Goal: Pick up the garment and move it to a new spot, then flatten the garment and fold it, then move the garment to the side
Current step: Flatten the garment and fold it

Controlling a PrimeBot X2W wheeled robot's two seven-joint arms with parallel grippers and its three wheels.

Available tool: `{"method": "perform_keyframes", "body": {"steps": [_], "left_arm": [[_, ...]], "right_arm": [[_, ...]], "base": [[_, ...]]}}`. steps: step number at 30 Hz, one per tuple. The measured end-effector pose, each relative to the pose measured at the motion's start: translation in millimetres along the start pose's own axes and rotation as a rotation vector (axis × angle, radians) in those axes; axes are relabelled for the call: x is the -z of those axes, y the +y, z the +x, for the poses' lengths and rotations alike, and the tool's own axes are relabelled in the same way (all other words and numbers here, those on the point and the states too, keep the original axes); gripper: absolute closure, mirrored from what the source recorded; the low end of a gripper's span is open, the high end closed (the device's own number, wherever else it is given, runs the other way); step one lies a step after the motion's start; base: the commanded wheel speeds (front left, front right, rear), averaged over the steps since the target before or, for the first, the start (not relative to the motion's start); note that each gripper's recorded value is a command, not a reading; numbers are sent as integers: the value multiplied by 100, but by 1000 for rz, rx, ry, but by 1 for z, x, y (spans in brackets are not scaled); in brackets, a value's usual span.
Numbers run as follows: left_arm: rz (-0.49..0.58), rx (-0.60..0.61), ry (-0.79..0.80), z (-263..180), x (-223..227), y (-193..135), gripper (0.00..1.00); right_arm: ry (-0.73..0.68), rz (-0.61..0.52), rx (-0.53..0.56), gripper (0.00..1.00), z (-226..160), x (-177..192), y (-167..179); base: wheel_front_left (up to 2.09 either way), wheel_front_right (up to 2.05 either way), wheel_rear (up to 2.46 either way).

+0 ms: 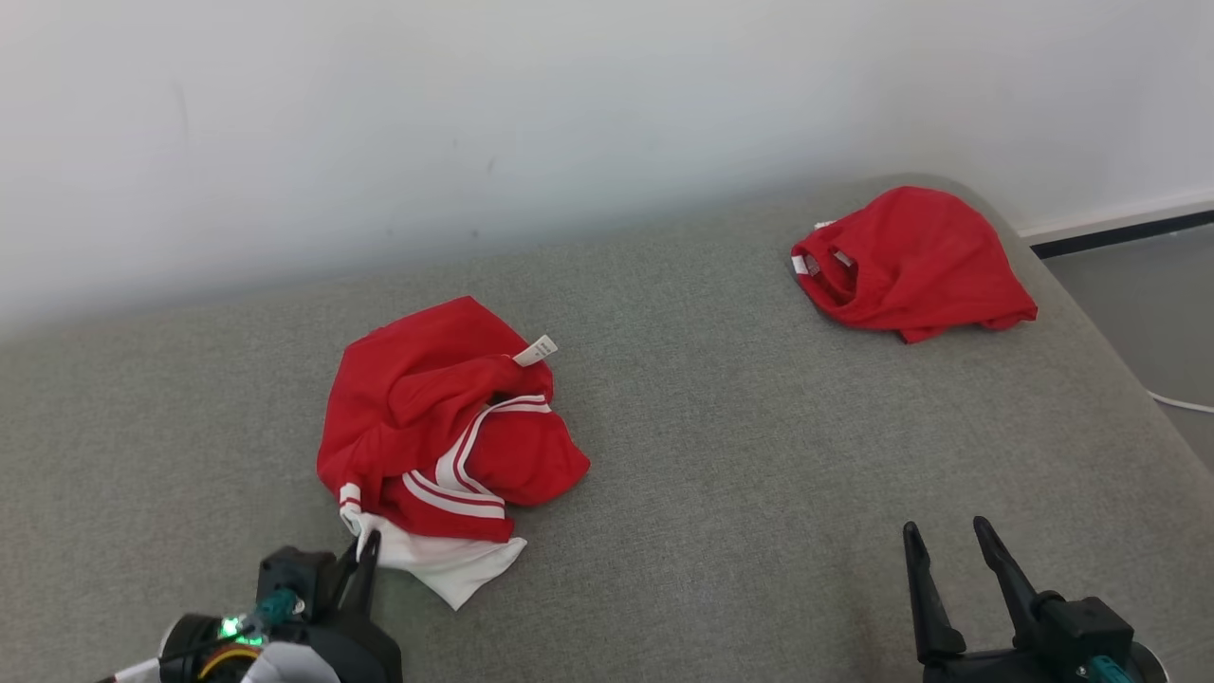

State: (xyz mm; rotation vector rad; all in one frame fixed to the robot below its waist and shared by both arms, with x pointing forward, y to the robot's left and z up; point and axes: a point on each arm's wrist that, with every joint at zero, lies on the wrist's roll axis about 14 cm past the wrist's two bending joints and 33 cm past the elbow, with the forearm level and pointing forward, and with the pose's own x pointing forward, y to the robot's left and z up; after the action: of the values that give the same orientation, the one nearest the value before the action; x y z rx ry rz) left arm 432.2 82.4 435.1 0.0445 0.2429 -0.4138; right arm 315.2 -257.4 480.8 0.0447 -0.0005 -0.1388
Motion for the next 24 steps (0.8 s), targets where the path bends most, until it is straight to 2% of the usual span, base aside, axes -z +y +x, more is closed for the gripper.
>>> {"method": "perform_keyframes", "body": {"steps": [4, 9, 15, 24], "left_arm": [[1, -6, -76, 4, -27, 4, 100], [56, 2, -283, 2, -104, 11, 100], [162, 1, -464, -23, -184, 19, 100], [296, -31, -537, -68, -251, 39, 100]], "right_arm": [[-7, 2, 12, 0, -1, -2, -4], [-27, 17, -12, 0, 2, -7, 6], [-51, 41, -54, 0, 4, -13, 24], [-67, 56, -70, 0, 6, -17, 33]], "base": [[0, 0, 0], [0, 0, 0], [0, 0, 0], [0, 0, 0]]}}
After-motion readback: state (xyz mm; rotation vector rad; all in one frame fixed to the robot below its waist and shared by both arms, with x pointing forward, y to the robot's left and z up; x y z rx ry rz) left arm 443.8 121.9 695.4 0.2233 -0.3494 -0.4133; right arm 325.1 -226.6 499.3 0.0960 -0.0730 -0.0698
